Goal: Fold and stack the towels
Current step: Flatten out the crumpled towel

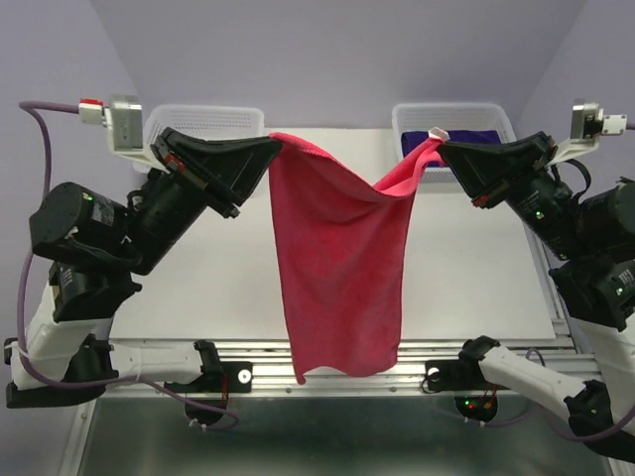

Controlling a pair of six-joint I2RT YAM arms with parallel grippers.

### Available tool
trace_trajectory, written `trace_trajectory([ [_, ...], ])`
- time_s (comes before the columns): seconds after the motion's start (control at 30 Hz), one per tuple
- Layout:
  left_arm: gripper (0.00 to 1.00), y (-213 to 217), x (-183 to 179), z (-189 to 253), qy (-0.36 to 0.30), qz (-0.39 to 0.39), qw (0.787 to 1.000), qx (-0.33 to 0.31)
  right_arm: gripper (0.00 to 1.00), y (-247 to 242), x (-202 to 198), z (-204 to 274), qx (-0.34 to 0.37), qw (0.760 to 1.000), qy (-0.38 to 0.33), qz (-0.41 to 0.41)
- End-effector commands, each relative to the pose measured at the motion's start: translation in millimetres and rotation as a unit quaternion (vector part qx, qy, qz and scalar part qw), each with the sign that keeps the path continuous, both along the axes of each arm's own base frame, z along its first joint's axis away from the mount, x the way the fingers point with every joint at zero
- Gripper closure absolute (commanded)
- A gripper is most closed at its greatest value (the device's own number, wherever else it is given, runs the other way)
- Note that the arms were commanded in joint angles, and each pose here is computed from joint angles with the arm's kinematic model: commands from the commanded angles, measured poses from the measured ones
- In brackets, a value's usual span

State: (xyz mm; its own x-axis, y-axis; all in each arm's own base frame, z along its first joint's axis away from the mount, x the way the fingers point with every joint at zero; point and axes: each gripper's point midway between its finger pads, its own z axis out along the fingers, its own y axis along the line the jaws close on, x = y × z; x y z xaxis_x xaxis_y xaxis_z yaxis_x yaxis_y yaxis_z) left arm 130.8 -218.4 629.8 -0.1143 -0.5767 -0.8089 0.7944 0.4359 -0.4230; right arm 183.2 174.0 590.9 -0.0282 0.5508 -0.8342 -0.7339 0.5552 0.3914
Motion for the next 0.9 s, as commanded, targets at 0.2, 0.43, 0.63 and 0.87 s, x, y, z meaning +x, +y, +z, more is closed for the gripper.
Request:
trace_trajectory([
  [0.2,1.0,26,105,-120,0.086,0.247,0.964,0.049,0.99,-27,107,-115,-0.019,0.969,0.114,-0.217],
  [0.43,1.0,18,228,-192,0.115,0.259,0.951,0.123,0.99,-18,181,-165,-0.065,0.938,0.146,-0.308],
  [0.63,1.0,25,313,-219,0.137,0.269,0.941,0.153,0.99,-5,247,-204,-0.113,0.916,0.161,-0.35],
  [0.87,1.0,44,389,-258,0.164,0.27,0.93,0.19,0.99,-2,320,-238,-0.133,0.911,0.182,-0.345],
])
